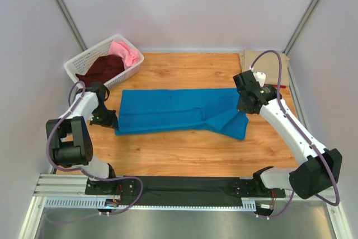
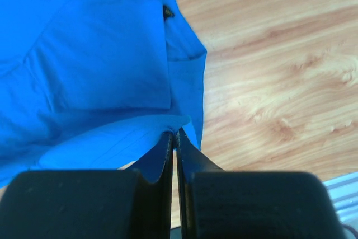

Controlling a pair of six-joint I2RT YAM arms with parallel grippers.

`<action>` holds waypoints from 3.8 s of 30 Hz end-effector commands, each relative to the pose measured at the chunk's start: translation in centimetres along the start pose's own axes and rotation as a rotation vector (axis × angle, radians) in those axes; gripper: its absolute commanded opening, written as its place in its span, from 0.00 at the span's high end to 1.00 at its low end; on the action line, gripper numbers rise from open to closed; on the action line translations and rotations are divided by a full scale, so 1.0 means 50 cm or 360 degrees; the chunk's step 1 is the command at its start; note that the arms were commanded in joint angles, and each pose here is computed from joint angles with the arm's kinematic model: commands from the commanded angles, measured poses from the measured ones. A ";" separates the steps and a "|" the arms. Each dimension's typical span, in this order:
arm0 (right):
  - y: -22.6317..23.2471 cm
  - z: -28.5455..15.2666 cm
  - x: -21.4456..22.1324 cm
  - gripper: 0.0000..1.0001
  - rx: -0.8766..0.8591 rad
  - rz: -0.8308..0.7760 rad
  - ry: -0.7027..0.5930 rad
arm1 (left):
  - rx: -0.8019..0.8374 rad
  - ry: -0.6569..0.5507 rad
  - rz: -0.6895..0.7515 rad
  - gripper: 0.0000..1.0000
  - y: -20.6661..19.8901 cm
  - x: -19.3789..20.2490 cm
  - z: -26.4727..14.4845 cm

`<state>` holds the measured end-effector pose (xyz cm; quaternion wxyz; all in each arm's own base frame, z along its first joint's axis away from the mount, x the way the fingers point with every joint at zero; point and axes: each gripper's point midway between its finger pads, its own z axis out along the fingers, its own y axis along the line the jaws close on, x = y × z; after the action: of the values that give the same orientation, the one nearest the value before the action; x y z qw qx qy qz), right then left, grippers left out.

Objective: Fold and stack the t-shirts
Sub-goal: Fold the tshirt

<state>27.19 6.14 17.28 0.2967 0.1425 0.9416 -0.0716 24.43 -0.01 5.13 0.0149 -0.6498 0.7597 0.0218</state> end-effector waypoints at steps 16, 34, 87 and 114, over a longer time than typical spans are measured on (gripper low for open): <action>0.050 0.089 -0.107 1.00 -0.0082 -0.0091 -0.0073 | -0.0042 -0.0030 0.0157 1.00 -0.103 -0.002 0.008; 0.048 0.135 -0.148 1.00 -0.0057 -0.0068 -0.0077 | -0.0088 -0.0092 0.0158 1.00 -0.126 -0.020 0.006; 0.007 0.173 0.010 0.57 -0.0024 0.0629 0.0470 | 0.0380 -0.0323 0.0950 0.28 -0.089 0.017 0.002; -0.083 0.256 0.171 0.94 0.0150 0.0518 0.0546 | 0.0143 -0.0290 0.0980 0.89 -0.079 0.007 0.086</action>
<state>26.64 2.87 2.42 0.1318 0.3355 0.9328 -0.0028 28.61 -1.61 1.40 0.1097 -0.3881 0.9147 0.0241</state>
